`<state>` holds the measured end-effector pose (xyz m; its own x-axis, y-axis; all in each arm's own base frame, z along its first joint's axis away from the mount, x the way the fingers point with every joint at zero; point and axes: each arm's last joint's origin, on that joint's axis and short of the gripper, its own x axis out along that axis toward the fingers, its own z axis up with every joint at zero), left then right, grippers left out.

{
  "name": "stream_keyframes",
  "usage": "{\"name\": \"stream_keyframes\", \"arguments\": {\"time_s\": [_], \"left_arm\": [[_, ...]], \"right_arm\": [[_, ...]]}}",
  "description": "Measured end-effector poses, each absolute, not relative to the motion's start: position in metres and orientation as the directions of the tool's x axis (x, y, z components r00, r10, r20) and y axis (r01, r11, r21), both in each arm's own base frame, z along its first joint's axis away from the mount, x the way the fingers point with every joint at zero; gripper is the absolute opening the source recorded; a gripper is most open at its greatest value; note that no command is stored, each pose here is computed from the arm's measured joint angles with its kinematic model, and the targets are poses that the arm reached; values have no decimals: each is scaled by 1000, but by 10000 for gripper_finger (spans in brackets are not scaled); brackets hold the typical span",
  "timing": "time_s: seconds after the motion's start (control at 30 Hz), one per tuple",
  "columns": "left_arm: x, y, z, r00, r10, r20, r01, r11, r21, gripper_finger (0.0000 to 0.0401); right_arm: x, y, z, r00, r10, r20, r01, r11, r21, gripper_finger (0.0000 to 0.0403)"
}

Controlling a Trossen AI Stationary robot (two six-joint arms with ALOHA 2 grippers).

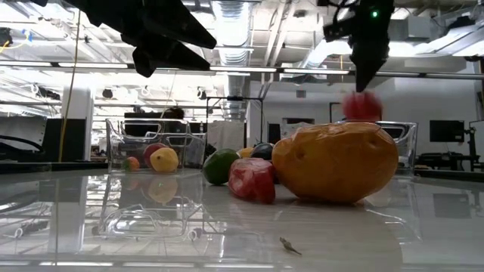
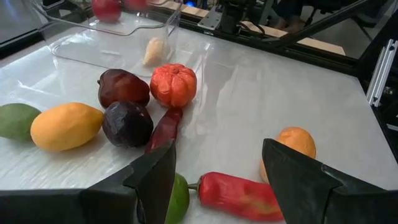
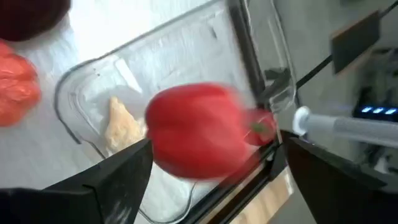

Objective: Sort produce into baskets
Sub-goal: Put the red bell pepper into the right transparent bin, then put the squash into the right transparent bin

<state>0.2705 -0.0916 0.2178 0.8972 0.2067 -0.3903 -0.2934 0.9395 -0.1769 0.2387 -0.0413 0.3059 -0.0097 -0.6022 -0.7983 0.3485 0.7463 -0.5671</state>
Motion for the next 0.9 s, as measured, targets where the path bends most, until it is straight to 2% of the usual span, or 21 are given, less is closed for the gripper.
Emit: {"name": "stream_keyframes", "arguments": {"time_s": [0.23,0.33,0.5,0.63,0.77,0.9], "left_arm": [[270,-91,218,896,217,-388,-301,939,-169,226],[270,-91,218,896,217,-388,-301,938,-170,226],[270,-91,218,896,218,-388,-302,938,-169,226],[270,-91,218,896,218,-388,-303,937,-173,226],[270,-91,218,896,217,-387,-305,934,-184,226],[270,-91,218,896,216,-388,-306,933,-188,226]], "right_arm": [[239,-31,307,55,-532,-845,336,807,-486,387],[252,-10,305,172,-477,-862,295,860,-417,387],[277,34,297,356,-374,-856,112,927,-359,385],[295,43,275,322,-251,-913,-7,964,-267,380],[313,46,244,234,-245,-941,-109,955,-276,382],[325,38,220,155,-255,-954,-146,950,-278,393]]}}
